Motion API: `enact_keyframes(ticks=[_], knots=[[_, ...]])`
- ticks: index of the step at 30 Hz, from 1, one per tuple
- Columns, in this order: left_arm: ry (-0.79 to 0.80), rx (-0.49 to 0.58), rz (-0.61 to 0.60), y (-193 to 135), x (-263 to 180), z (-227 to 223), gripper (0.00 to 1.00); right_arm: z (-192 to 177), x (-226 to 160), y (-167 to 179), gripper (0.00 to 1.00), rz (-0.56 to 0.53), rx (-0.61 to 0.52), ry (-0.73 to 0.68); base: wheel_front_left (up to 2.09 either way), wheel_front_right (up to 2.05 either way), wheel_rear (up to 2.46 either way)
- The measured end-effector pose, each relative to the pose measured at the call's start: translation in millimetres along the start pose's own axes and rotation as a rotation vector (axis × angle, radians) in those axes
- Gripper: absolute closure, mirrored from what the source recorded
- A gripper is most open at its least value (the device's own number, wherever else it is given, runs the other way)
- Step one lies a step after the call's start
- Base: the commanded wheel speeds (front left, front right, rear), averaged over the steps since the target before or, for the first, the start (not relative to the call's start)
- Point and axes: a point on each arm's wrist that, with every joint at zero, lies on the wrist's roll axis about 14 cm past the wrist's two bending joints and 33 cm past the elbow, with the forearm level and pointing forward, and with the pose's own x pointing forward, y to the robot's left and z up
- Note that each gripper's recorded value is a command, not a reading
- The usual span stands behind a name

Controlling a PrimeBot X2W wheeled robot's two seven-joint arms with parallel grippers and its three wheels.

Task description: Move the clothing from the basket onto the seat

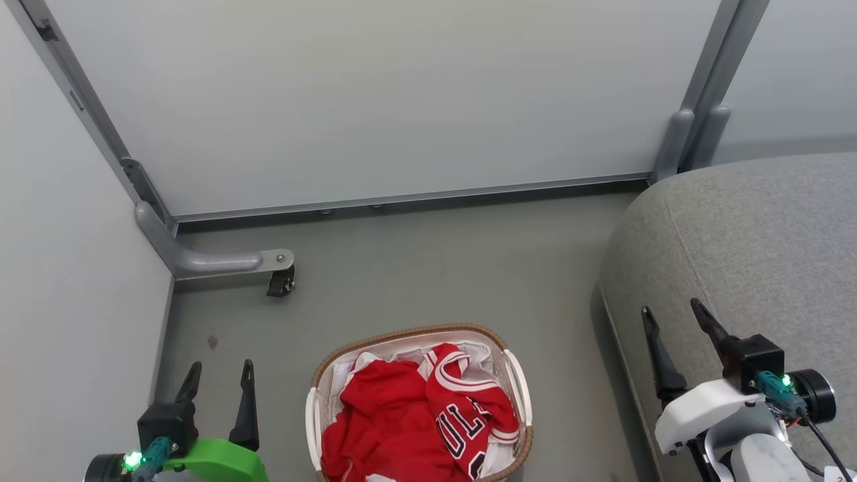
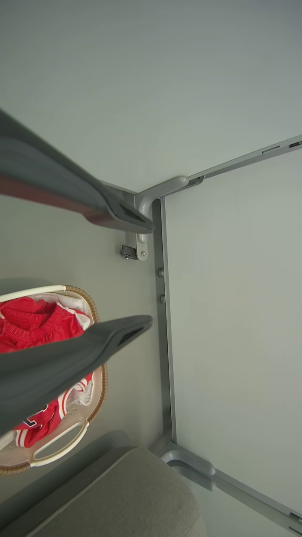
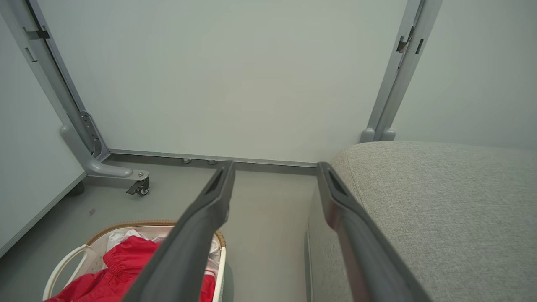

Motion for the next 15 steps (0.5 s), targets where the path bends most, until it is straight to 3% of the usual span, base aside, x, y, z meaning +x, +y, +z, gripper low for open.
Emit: enact_keyframes(ticks=[15], knots=[[0.062,0.029,-0.097,-28,41,-21,0.00,3,42,0,0.00,0.020,-0.100,-0.034,0.00,0.00,0.00]])
